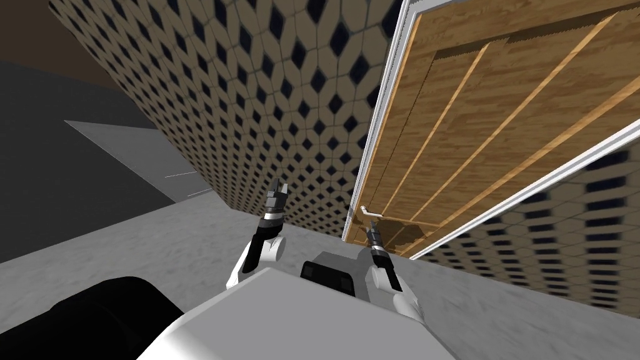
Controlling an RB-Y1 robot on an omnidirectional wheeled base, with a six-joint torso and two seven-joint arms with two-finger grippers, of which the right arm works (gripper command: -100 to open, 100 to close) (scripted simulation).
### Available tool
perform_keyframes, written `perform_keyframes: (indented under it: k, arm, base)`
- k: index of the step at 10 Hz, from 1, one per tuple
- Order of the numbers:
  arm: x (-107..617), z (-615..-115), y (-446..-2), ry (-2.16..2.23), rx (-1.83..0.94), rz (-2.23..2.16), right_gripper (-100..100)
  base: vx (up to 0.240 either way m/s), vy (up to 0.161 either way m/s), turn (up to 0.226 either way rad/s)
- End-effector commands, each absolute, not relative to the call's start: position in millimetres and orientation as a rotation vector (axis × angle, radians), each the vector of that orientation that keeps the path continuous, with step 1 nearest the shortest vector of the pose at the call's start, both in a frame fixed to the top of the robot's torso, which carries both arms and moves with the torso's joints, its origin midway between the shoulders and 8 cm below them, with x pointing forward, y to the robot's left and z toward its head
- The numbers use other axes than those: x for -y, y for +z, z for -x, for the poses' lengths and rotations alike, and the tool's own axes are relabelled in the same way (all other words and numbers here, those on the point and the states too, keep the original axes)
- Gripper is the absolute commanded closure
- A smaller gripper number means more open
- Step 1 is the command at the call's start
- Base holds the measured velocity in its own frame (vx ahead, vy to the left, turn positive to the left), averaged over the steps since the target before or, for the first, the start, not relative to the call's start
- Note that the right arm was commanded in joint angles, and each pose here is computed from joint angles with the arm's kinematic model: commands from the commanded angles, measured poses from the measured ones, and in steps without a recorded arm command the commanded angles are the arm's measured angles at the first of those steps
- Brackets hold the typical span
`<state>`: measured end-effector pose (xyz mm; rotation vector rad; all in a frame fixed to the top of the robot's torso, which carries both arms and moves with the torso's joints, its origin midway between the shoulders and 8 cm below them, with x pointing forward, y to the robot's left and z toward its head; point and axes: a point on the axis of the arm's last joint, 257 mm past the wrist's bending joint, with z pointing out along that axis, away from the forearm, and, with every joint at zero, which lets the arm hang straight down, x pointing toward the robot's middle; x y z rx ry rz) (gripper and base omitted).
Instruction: Pull the door open
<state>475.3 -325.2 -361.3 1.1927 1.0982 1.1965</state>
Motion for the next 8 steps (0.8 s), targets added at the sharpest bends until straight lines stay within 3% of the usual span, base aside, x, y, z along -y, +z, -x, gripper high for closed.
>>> perform_keyframes:
  k: [1, 5, 8]
  arm:
    - [330, -474, -370, 1.181, -1.109, -1.209, -100]
    - [338, -471, -388, 1.147, -1.131, -1.244, -100]
    - [340, -470, -391, 1.14, -1.135, -1.251, -100]
  base:
    - [0.0, -0.115, 0.095]
    - [-0.012, -0.096, 0.093]
    - [-0.011, -0.05, 0.026]
